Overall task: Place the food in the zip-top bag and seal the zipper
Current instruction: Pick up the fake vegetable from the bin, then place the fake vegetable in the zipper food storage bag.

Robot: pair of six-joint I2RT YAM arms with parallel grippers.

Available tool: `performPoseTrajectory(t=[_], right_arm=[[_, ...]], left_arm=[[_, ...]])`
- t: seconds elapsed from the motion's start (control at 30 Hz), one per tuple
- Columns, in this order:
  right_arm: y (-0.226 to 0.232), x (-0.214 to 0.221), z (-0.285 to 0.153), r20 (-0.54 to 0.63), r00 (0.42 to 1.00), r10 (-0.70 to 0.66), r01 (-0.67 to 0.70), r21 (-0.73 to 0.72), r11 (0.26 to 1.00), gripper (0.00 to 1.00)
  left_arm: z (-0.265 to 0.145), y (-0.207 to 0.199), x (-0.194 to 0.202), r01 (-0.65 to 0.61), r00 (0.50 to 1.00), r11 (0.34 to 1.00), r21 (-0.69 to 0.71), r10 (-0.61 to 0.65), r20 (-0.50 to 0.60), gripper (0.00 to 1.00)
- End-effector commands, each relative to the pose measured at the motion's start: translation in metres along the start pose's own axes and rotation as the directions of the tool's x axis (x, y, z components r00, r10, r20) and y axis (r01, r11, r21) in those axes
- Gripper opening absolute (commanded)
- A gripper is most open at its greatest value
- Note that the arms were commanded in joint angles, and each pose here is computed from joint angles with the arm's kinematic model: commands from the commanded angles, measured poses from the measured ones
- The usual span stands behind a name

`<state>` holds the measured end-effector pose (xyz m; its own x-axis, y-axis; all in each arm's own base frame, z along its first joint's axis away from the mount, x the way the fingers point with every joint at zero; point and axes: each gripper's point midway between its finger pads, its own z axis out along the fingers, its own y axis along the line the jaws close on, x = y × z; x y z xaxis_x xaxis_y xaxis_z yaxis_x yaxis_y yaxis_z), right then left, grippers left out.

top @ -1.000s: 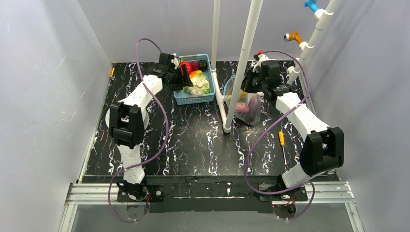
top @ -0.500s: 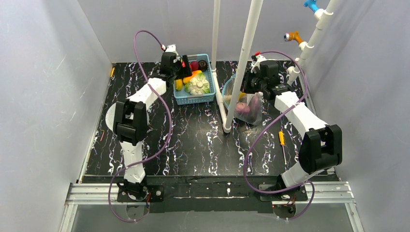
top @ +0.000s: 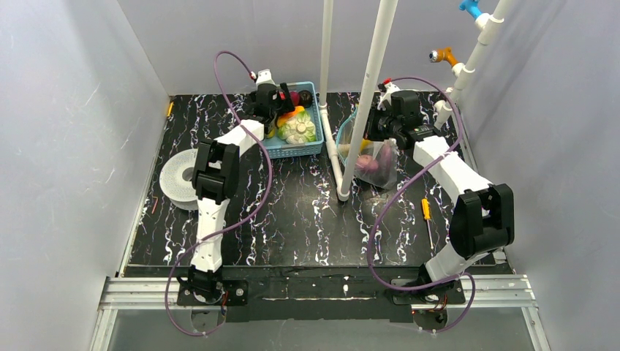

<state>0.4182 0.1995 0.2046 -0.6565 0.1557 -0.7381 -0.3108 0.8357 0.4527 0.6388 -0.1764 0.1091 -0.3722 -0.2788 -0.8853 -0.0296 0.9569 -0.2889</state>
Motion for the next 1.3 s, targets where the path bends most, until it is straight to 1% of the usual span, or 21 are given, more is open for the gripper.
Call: performPoseTrajectory(t=[0.0,0.1,0.13,0.27,0.37,0.43,0.53,0.6,0.67,0.73,0.8,0.87,0.93,1.0,1.13,1.2,1.27], right_arm=[[0.007,-0.020,-0.005,0.034,0.999,-0.009,0.010,-0.024,1.000,0.01],[0.008,-0.020,-0.005,0.035,0.999,-0.007,0.008,-0.032,0.999,0.01],[0.008,-0.021,-0.005,0.038,0.999,-0.007,0.008,-0.036,0.999,0.01],[0.011,-0.021,-0.006,0.047,0.999,-0.010,0.012,-0.048,0.999,0.01],[0.015,-0.022,-0.008,0.054,0.998,-0.016,0.020,-0.071,0.997,0.01],[0.020,-0.022,-0.010,0.053,0.998,-0.022,0.027,-0.092,0.995,0.01],[0.026,-0.019,-0.011,0.037,0.999,-0.033,0.037,-0.122,0.992,0.01],[0.029,-0.017,-0.011,0.025,0.999,-0.042,0.045,-0.126,0.991,0.01],[0.031,-0.016,-0.011,0.017,0.999,-0.050,0.052,-0.134,0.990,0.01],[0.036,-0.014,-0.011,0.011,0.998,-0.061,0.062,-0.143,0.988,0.01],[0.040,-0.012,-0.011,-0.001,0.997,-0.077,0.076,-0.147,0.986,0.01],[0.045,-0.011,-0.012,-0.007,0.996,-0.091,0.089,-0.154,0.984,0.01],[0.050,-0.010,-0.013,-0.010,0.995,-0.101,0.098,-0.165,0.981,0.01],[0.055,-0.008,-0.015,-0.010,0.994,-0.108,0.105,-0.173,0.979,0.01],[0.061,-0.011,-0.022,0.007,0.993,-0.116,0.116,-0.182,0.976,0.01],[0.064,-0.013,-0.027,0.021,0.992,-0.120,0.122,-0.186,0.975,0.01],[0.066,-0.016,-0.032,0.040,0.992,-0.123,0.128,-0.187,0.974,0.01]], left_arm=[[-0.003,0.004,-0.022,0.019,0.998,1.000,-0.023,-0.018,0.064,0.58],[-0.017,-0.001,-0.031,0.021,0.997,1.000,-0.001,-0.021,0.070,0.35],[-0.022,-0.005,-0.037,0.020,0.998,1.000,0.012,-0.021,0.065,0.32],[-0.059,-0.028,-0.066,0.014,0.999,0.995,0.101,-0.018,0.033,0.26],[-0.095,-0.045,-0.081,0.030,0.999,0.984,0.176,-0.027,-0.021,0.25],[-0.124,-0.058,-0.084,0.061,0.996,0.967,0.246,-0.042,-0.080,0.25],[-0.167,-0.075,-0.079,0.152,0.979,0.930,0.334,-0.095,-0.180,0.27],[-0.191,-0.089,-0.072,0.238,0.955,0.884,0.402,-0.138,-0.261,0.28],[-0.211,-0.105,-0.063,0.343,0.915,0.822,0.454,-0.183,-0.360,0.29],[-0.228,-0.123,-0.052,0.488,0.838,0.733,0.474,-0.240,-0.491,0.29],[-0.242,-0.145,-0.047,0.586,0.774,0.634,0.505,-0.253,-0.581,0.29],[-0.254,-0.165,-0.041,0.639,0.737,0.558,0.530,-0.247,-0.630,0.29],[-0.263,-0.183,-0.037,0.658,0.725,0.510,0.553,-0.233,-0.648,0.29],[-0.268,-0.195,-0.029,0.662,0.719,0.502,0.557,-0.216,-0.661,0.29],[-0.275,-0.212,0.000,0.663,0.696,0.526,0.532,-0.172,-0.697,0.29],[-0.275,-0.210,0.019,0.655,0.681,0.571,0.495,-0.164,-0.713,0.29],[-0.273,-0.200,0.040,0.639,0.662,0.636,0.433,-0.166,-0.731,0.30]])
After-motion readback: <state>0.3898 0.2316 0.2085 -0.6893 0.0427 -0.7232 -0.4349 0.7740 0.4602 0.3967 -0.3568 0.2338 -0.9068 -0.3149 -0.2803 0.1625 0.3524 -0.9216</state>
